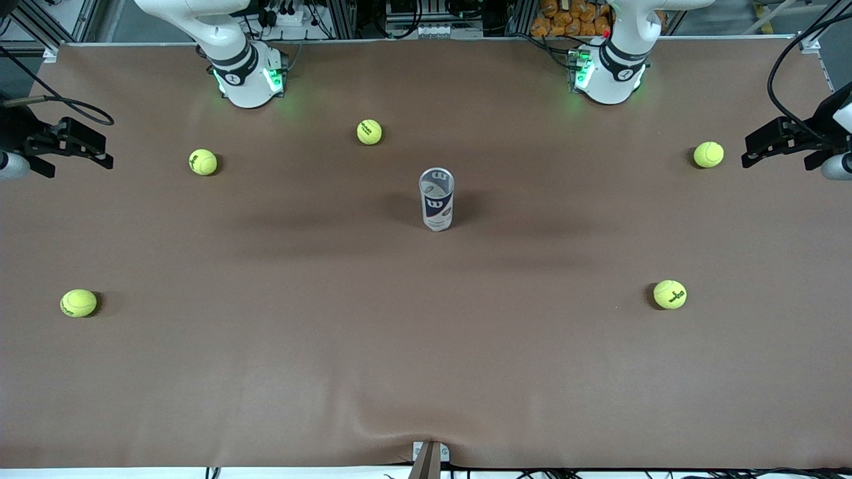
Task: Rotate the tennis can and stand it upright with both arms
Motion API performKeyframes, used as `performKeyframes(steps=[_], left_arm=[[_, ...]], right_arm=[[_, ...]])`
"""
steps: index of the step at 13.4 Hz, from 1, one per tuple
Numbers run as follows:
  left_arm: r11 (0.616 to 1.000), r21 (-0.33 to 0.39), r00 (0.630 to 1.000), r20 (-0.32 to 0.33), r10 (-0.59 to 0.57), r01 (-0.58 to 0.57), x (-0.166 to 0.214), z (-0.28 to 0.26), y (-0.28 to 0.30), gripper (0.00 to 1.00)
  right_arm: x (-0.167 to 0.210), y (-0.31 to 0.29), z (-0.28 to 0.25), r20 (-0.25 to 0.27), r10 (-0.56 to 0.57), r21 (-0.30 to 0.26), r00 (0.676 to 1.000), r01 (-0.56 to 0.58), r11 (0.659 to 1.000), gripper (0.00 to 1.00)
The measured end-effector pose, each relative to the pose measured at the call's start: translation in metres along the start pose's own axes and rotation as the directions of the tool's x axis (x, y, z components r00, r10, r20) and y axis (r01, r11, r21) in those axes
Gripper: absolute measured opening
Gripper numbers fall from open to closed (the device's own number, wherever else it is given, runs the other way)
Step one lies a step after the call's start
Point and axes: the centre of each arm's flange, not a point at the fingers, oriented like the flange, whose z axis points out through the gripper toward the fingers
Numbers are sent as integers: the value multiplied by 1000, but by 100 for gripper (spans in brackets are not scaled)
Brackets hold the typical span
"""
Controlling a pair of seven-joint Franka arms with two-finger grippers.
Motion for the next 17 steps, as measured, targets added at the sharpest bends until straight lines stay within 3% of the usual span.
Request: performKeyframes(steps=[14,17], left_arm=[[997,1,996,15,-82,82,3,8,-1,100],[997,1,996,18,-82,82,4,9,-1,100]], right_arm=[[0,-3,1,2,-8,0,1000,8,1000,100],[2,-9,-8,-18,-20,-4,1000,20,1000,100]])
